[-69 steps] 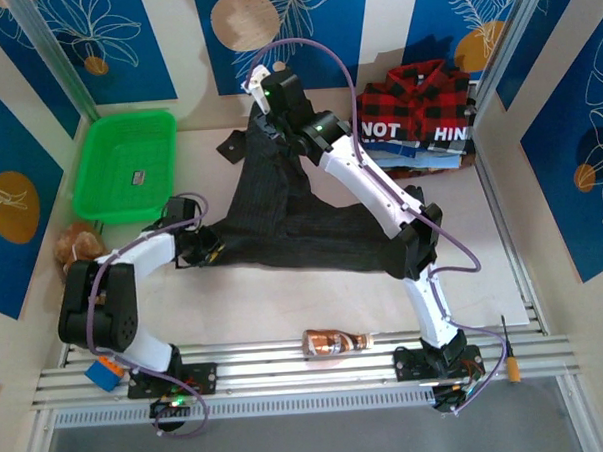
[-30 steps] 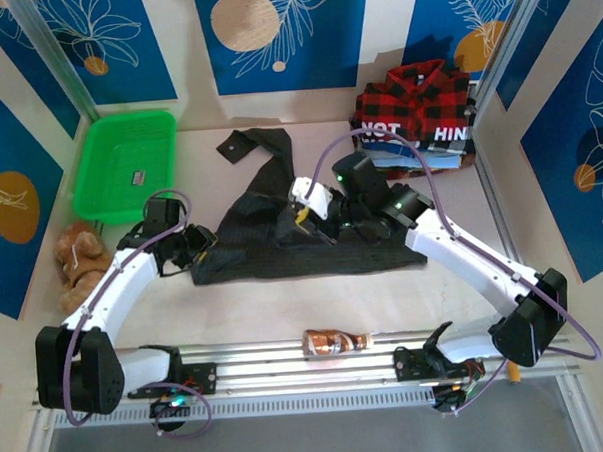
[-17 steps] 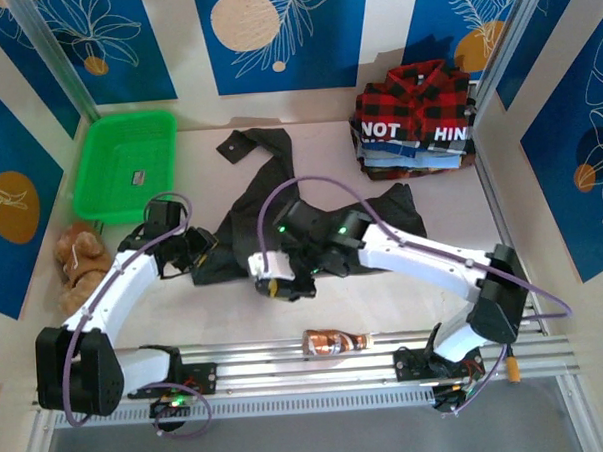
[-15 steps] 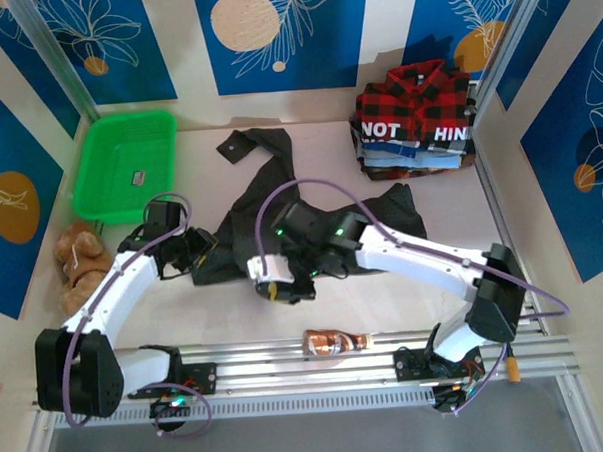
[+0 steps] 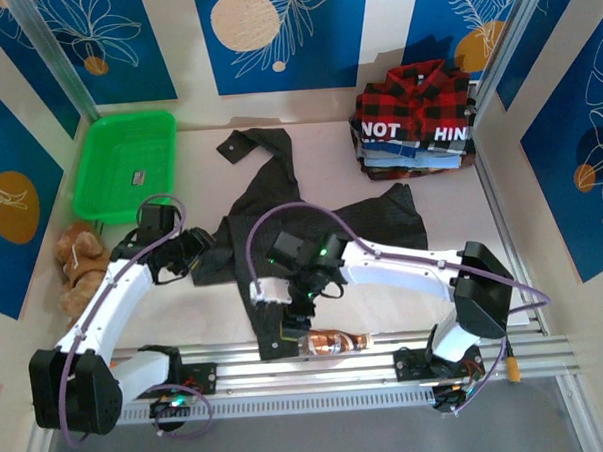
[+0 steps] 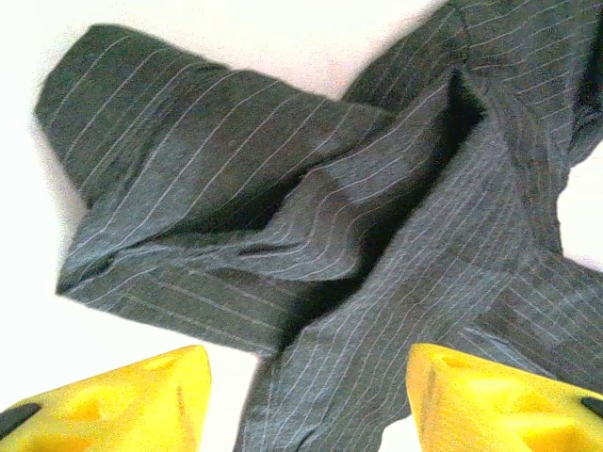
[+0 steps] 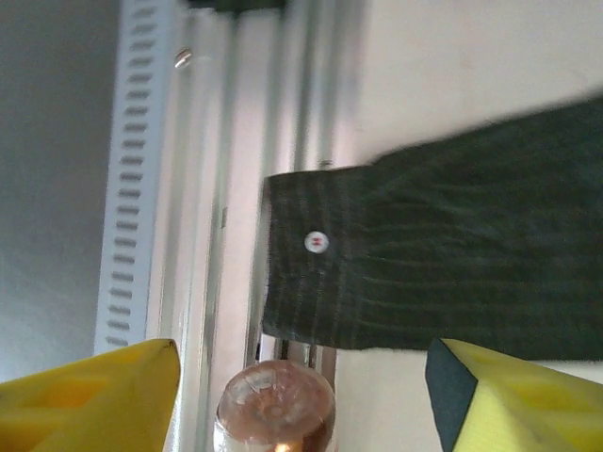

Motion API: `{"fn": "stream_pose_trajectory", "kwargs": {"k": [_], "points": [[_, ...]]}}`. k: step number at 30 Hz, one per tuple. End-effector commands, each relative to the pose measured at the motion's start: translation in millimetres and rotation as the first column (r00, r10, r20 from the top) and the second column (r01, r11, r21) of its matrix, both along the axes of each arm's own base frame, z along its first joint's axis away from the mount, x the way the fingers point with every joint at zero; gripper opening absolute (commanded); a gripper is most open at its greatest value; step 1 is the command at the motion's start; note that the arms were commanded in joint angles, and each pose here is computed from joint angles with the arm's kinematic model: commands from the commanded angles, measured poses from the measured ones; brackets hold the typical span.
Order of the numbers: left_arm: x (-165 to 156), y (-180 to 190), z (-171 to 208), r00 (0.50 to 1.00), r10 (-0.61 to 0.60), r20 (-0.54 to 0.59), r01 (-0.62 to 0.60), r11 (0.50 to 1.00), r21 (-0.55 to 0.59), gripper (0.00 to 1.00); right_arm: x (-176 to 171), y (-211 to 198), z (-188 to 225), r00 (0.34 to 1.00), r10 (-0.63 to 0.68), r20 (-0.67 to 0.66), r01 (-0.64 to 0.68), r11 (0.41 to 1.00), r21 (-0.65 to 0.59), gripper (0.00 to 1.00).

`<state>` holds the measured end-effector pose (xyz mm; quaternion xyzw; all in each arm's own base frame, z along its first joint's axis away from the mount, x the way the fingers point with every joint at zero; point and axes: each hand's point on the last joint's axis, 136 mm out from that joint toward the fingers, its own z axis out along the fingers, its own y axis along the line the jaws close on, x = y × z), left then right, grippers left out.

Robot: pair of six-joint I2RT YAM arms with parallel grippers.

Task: Fold and stack the long sleeve shirts

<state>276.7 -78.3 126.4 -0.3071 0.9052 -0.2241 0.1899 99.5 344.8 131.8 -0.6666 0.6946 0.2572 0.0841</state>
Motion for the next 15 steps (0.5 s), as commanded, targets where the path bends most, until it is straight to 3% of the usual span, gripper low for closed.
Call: {"fn": "stream_pose_trajectory", "kwargs": {"k": [1,3,6,12,15], "points": [[11.2,-28.0,16.6,0.985,-0.161,0.065,0.161,0.987,-0.004,0.58,26.9,-3.2,24.9,0.947,-0.309,-0.089,0.311,0.95,0.008,0.67],[8.1,-51.6,8.9,0.965,-0.258,0.057,0.26,0.965,-0.027,0.59,34.2,-7.2,11.1,0.883,-0.448,-0.138,0.442,0.894,-0.076,0.65],[-3.0,-69.1,-10.7,0.941,-0.339,0.013,0.339,0.94,-0.022,0.58,38.3,-12.0,-19.4,0.802,-0.575,-0.163,0.534,0.812,-0.235,0.6],[-2.6,-85.2,-29.5,0.925,-0.378,0.026,0.379,0.922,-0.077,0.58,36.3,-5.6,-63.2,0.766,-0.642,-0.037,0.58,0.715,-0.391,0.52],[-0.5,-85.6,-43.7,0.926,-0.379,-0.009,0.377,0.923,-0.073,0.58,44.8,-20.2,-89.8,0.719,-0.69,0.084,0.642,0.613,-0.46,0.46]]}}
